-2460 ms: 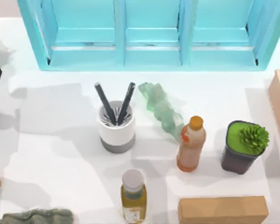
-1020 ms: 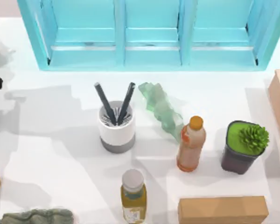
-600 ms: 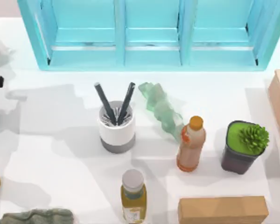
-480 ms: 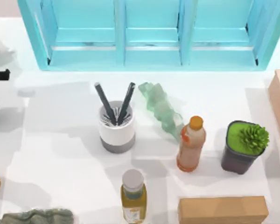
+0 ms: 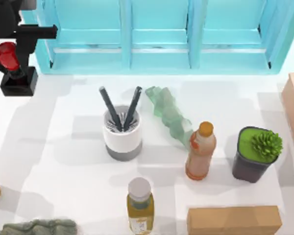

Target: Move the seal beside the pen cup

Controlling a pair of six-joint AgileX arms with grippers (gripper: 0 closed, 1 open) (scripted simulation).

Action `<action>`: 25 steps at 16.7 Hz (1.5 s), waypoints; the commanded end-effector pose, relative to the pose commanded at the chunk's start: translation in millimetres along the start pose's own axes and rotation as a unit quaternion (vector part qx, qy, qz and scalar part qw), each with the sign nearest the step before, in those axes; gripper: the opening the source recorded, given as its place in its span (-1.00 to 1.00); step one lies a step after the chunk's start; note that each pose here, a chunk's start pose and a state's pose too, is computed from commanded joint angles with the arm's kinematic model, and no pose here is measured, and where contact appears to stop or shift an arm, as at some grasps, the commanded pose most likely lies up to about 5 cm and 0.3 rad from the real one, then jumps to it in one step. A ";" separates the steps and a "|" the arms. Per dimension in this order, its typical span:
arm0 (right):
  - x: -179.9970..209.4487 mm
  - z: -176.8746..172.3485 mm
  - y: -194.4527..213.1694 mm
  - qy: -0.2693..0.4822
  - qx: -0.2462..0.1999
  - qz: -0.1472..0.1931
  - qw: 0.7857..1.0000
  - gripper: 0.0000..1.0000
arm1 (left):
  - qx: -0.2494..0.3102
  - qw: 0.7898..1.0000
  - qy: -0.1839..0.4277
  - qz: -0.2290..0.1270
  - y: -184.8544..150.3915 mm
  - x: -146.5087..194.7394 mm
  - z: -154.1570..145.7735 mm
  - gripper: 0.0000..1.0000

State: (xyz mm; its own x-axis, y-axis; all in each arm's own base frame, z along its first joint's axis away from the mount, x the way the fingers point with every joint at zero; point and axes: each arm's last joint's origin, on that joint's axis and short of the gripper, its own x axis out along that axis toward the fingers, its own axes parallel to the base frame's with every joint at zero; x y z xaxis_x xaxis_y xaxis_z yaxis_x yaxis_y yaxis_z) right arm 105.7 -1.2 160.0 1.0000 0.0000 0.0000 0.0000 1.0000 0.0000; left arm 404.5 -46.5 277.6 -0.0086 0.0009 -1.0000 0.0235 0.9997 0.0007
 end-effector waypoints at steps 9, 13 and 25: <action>0.0 0.0 0.0 0.000 0.000 0.000 1.000 1.00 | -0.001 1.000 -0.013 -0.002 -24.4 -15.1 -12.9 -1.00; 0.0 0.0 0.0 0.000 0.000 0.000 1.000 1.00 | -0.002 1.000 0.004 0.000 -64.9 -10.8 -46.6 -1.00; 0.0 0.0 0.0 0.000 0.000 0.000 1.000 1.00 | -0.002 1.000 -0.001 -0.003 -91.6 -5.8 -75.9 -1.00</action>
State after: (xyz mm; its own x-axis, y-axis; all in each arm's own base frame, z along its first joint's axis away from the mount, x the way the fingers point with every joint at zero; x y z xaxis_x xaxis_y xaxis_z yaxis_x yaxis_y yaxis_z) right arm 105.7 -1.2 160.0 1.0000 0.0000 0.0000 0.0000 1.0000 0.0000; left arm 326.5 -136.3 284.0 -0.0058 -0.0046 -1.0000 0.0193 0.9998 -0.0048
